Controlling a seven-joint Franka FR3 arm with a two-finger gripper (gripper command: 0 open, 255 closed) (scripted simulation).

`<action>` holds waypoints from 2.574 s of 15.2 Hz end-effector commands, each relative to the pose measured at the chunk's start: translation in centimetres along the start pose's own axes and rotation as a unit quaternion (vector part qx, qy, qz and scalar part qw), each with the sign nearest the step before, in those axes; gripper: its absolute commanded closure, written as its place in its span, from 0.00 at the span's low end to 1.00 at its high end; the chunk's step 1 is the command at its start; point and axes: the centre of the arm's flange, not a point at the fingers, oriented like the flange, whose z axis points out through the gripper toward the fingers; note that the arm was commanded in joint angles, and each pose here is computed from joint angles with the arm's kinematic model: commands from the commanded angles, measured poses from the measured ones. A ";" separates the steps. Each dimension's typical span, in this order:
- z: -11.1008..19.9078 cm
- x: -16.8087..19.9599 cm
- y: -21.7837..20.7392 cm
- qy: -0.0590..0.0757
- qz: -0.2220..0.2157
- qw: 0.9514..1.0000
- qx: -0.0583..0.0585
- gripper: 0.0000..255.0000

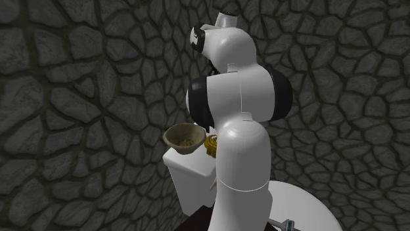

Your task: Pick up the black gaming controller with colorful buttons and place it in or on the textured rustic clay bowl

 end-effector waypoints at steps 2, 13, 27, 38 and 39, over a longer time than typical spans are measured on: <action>-1.5 0.4 0.3 0.000 0.000 1.000 0.000 1.00; -2.5 1.6 -6.4 0.001 -0.003 1.000 0.008 0.00; 12.5 -5.4 5.2 -0.002 -0.042 0.994 0.105 0.00; 18.2 -6.2 5.4 -0.002 -0.046 0.992 0.116 0.00; 18.2 -6.2 5.4 -0.002 -0.046 0.992 0.116 0.00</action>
